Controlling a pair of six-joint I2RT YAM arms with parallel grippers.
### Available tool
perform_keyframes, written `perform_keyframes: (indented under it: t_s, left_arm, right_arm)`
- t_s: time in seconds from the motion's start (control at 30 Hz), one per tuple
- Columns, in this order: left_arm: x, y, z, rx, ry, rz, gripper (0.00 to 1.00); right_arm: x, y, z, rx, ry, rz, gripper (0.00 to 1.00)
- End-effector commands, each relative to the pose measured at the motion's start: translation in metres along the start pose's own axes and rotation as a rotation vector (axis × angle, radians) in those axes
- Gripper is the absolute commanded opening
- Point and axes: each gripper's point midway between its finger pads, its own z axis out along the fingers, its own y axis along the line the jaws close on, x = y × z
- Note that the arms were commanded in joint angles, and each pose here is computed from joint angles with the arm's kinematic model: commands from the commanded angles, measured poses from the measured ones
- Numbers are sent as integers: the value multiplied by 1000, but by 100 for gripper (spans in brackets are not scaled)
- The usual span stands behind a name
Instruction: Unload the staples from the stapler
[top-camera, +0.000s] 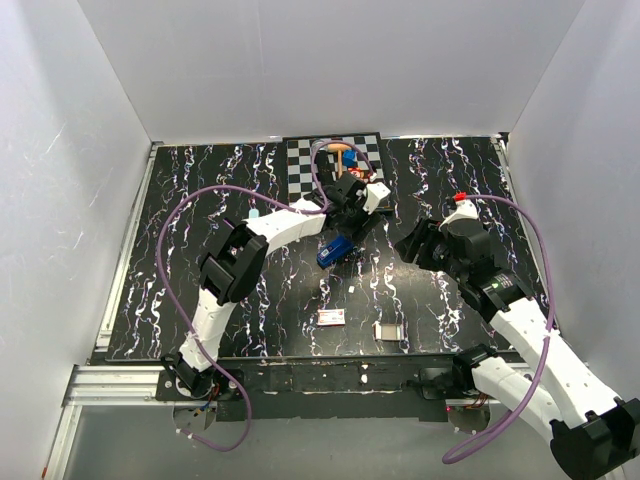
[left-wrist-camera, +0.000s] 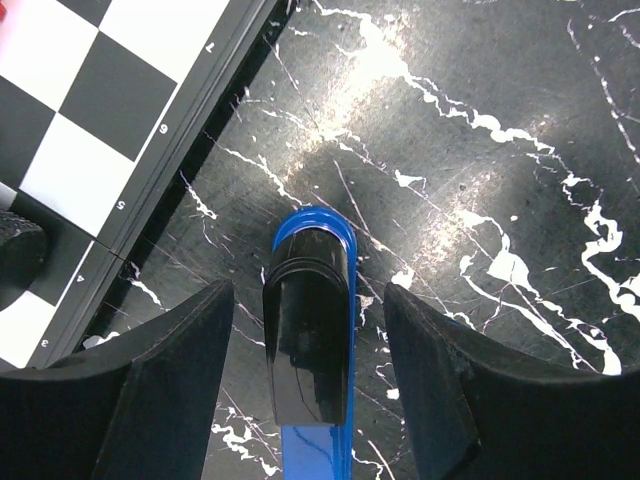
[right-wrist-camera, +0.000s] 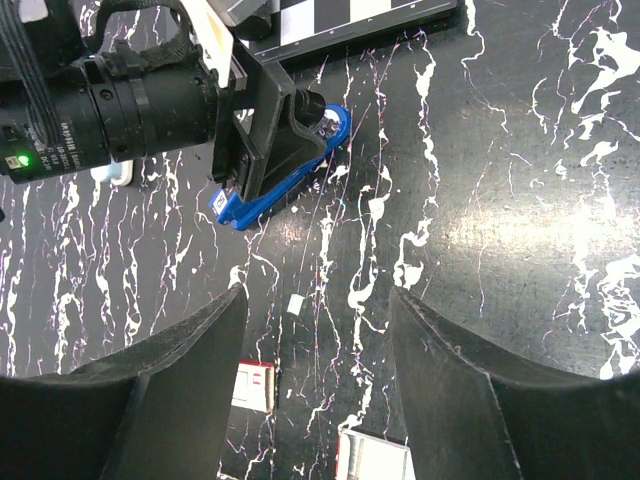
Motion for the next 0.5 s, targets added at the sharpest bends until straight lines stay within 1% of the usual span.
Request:
perform_keyframes:
  t_s: [0.0,0.07,0.1,0.17,0.3,0.37,0.4,0.43,0.47]
  left_arm:
    - [-14,2,-6,-14,-23,22,60]
    - [-14,3,-5,-17,-21,22,60]
    - [-14,3,-5,-17,-22,24,58]
    - [-14,3,-5,-20,-20,22,49]
    - [-12,5,-4,-28,-11,29,28]
    - [-9,6,-3,-34,-2,33,20]
    - [-7,6,-2,-33,1,35,11]
    - [-6,7,-2,-40,5,33,0]
    - [-6,8,-2,-42,4,35,0]
  right_arm:
    - [-3,5,2,-29,-23,5,66]
    - [-2,4,2,-30,-22,5,66]
    - [-2,4,2,-29,-23,8,66]
    - [-1,5,2,-34,-22,6,66]
    - [-1,5,2,-34,-20,9,65]
    - [-1,5,2,-37,-21,11,65]
    - [-1,6,2,-38,-22,9,65]
    - [-1,5,2,-38,-22,10,65]
    - [-2,6,1,-42,-25,9,65]
